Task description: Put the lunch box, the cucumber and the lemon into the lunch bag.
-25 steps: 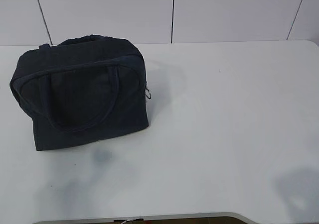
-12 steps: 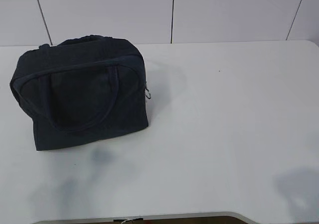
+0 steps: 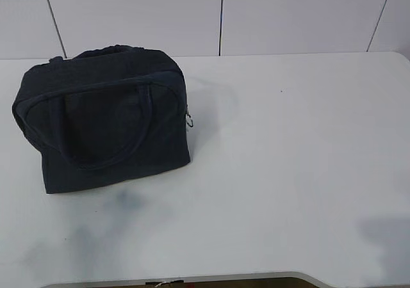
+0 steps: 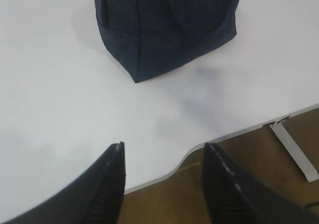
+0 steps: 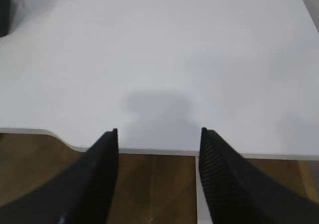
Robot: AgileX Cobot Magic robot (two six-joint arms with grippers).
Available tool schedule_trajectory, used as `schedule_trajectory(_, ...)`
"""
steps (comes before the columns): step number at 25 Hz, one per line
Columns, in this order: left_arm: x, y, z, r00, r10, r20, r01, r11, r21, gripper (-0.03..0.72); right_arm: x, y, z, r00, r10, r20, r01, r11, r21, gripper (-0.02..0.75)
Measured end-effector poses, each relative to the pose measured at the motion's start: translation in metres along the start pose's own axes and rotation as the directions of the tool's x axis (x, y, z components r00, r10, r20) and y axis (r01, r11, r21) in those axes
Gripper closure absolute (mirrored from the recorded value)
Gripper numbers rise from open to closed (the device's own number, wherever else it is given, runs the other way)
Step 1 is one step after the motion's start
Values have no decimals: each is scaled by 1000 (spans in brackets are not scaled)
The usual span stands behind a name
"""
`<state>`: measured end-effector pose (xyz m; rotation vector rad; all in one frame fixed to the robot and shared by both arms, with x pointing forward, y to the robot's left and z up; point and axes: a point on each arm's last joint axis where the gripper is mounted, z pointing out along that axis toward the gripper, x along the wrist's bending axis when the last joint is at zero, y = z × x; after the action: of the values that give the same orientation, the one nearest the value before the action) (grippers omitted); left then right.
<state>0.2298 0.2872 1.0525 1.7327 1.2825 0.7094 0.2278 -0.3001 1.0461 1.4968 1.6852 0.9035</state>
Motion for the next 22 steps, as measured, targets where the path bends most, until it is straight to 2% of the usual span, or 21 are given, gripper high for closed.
schedule_trajectory(5, 0, 0, 0, 1000, -14, -25, 14, 1000, -1, 330, 1, 0, 0, 998, 36, 61, -36, 999, 3, 319)
schedule_trajectory(16, 0, 0, 0, 999, -17, -31, 17, 1000, -2, 332, 1, 0, 0, 997, 39, 66, -39, 999, 3, 319)
schedule_trajectory(22, 0, 0, 0, 999, -17, -31, 17, 1000, -2, 357, 1, 0, 0, 997, 39, 66, -39, 999, 3, 319)
